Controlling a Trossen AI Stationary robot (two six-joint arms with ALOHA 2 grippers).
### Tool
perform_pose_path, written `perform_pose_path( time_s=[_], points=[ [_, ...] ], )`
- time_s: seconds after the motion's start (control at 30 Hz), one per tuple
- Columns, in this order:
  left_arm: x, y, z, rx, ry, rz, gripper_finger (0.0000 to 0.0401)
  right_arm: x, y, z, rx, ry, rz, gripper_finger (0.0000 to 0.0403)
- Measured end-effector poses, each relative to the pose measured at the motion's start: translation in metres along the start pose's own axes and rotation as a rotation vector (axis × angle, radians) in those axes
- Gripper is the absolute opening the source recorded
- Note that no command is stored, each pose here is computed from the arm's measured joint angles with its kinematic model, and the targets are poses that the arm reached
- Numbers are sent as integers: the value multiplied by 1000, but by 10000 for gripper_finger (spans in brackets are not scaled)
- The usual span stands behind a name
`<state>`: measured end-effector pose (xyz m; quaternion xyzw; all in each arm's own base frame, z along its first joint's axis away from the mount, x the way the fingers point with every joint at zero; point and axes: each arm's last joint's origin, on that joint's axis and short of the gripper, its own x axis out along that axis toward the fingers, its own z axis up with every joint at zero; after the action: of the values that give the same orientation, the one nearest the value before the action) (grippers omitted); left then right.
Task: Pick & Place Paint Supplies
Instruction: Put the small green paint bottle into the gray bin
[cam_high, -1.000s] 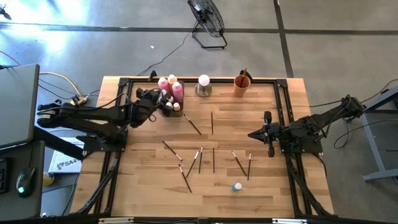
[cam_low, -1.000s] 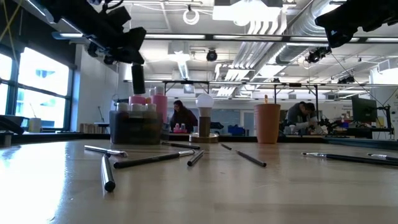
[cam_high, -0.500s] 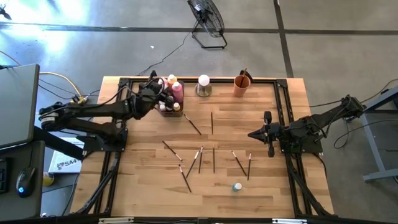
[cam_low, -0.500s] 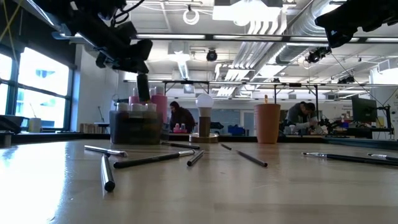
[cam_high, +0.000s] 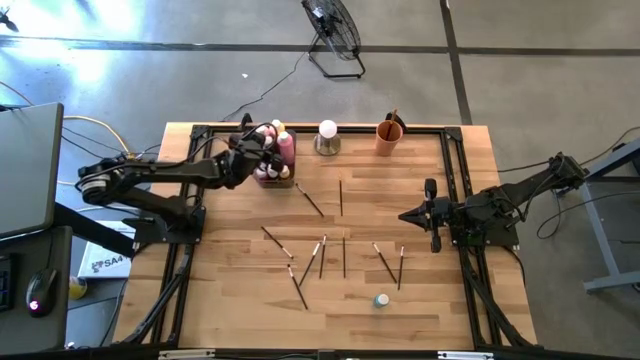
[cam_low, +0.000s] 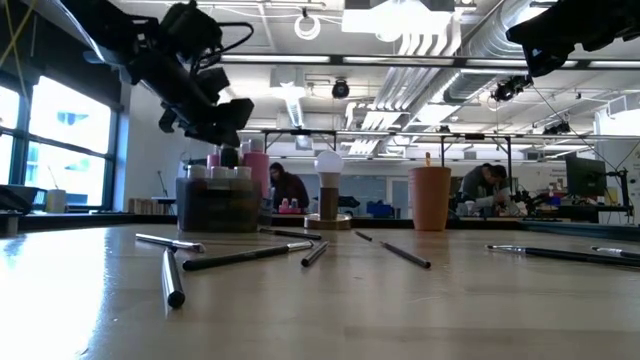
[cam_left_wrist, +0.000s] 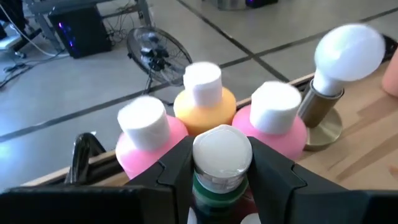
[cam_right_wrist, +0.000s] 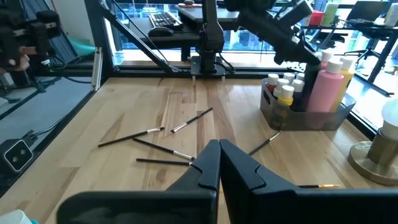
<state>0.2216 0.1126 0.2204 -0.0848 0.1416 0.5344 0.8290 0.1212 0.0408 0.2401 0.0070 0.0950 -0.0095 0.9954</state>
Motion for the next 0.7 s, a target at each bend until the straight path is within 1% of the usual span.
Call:
perform_pose_path(
  time_s=[0.13, 0.33, 0.57, 0.7],
  points=[
    [8, -1, -7, 7, 31, 13, 123, 0, 0, 0, 0, 0, 0, 2],
    [22, 3, -15, -29, 87, 4, 123, 0, 0, 0, 0, 0, 0, 2],
    [33, 6, -23, -40, 140, -11, 123, 0, 0, 0, 0, 0, 0, 2],
    [38, 7, -24, -62, 152, -13, 124, 0, 0, 0, 0, 1, 0, 2]
  ],
)
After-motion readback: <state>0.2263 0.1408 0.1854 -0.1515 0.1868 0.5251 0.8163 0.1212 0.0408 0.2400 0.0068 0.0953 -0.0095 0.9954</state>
